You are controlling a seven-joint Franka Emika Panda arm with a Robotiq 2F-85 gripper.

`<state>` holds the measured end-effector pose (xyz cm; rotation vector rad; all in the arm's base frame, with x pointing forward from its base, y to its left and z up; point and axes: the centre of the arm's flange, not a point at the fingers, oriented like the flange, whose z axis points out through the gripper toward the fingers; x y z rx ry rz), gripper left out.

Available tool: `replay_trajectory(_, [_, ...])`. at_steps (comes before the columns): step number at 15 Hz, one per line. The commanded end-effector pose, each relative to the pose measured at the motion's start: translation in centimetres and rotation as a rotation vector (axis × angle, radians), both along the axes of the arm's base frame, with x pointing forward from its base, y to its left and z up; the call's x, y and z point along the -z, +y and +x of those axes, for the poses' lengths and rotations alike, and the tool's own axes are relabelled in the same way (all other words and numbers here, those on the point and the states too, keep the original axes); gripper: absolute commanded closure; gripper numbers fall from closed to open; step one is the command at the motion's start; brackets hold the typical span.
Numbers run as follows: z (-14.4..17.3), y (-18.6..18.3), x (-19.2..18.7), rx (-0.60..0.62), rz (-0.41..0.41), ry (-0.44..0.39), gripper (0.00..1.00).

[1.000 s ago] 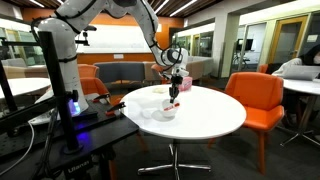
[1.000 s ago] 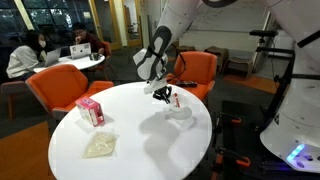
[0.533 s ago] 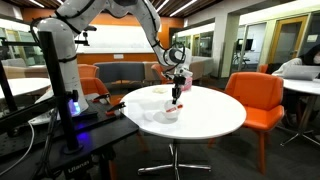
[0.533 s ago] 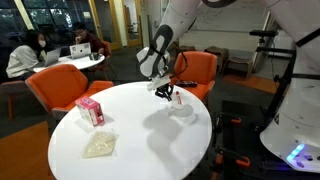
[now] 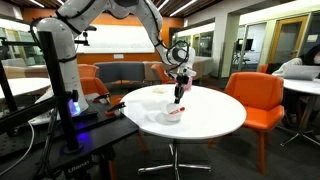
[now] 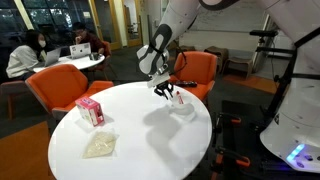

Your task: Move the white bowl to the right

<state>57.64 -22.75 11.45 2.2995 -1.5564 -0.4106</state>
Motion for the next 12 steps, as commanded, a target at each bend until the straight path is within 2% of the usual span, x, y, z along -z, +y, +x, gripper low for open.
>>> replay_trajectory(1, [1.1,0.4,-2.0,-0.021,0.015,-0.035,0.35])
replay_trajectory(5, [1.8,2.5,-8.8,-0.148,0.056,-0.206,0.05])
replay_trajectory(6, [1.6,3.4,-11.2,-0.214,0.068,-0.224,0.01])
replay_trajectory(10, [-0.5,6.9,-19.9,-0.421,0.14,-0.29,0.0])
replay_trajectory(12, [-2.3,8.9,-23.5,-0.466,0.163,-0.306,0.0])
